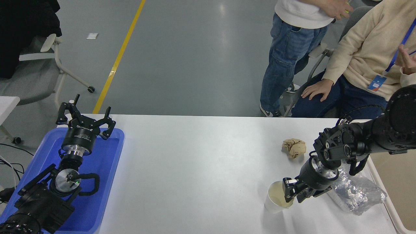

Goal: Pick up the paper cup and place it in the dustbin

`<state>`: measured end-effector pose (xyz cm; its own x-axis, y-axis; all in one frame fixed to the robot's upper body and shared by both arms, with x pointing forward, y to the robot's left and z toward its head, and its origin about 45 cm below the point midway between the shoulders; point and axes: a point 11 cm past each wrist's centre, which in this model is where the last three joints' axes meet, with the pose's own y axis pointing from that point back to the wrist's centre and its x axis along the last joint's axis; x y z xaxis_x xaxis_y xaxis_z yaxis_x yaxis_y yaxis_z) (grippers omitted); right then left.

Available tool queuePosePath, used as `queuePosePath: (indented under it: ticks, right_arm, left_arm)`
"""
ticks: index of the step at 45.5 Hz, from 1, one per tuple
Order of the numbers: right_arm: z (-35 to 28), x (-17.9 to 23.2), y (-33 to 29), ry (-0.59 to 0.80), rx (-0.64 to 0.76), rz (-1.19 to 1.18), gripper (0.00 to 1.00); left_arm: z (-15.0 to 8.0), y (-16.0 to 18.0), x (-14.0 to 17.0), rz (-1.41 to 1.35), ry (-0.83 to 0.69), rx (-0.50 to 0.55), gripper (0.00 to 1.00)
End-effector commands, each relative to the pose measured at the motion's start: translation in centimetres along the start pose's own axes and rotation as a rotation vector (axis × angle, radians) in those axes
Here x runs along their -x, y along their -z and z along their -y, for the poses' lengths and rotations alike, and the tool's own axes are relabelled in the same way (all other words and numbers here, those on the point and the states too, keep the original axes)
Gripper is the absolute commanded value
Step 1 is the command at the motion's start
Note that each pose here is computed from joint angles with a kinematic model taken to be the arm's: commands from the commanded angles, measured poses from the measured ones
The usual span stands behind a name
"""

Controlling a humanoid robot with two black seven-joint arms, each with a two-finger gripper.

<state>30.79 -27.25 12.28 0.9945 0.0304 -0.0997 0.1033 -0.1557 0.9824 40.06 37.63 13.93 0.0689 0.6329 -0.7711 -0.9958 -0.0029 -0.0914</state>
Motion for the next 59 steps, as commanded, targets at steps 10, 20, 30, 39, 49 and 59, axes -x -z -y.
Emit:
queuePosePath:
  ticks: [10, 20, 30, 39, 49, 59]
  right_arm:
    - [-0.3, -0.2, 0.2, -0.012, -0.020, 0.035, 0.00]
    - [-2.5, 0.1, -0.2, 0.004, -0.013, 0.059, 0.00]
    - [-9.2, 0.5, -1.1, 0.033, 0.057, 0.100, 0.00]
    - [-17.3, 0.3, -0.6, -0.002, 0.094, 0.127, 0.00]
    - [-24.2, 0.1, 0.8, -0.145, 0.120, 0.053, 0.00]
    - [-29.8, 0.0, 2.0, -0.291, 0.116, 0.006, 0.00]
  left_arm:
    - [0.0, 0.0, 0.0, 0.000, 0.000, 0.000, 1.00]
    - [0.0, 0.0, 0.0, 0.000, 0.000, 0.000, 1.00]
    - [0.0, 0.0, 0.0, -0.002, 0.001, 0.001, 1.00]
    - [0.0, 0.0, 0.0, 0.000, -0.002, 0.001, 1.00]
    - [0.0, 0.0, 0.0, 0.002, -0.004, 0.000, 1.00]
    - [0.0, 0.0, 0.0, 0.002, -0.004, 0.000, 1.00]
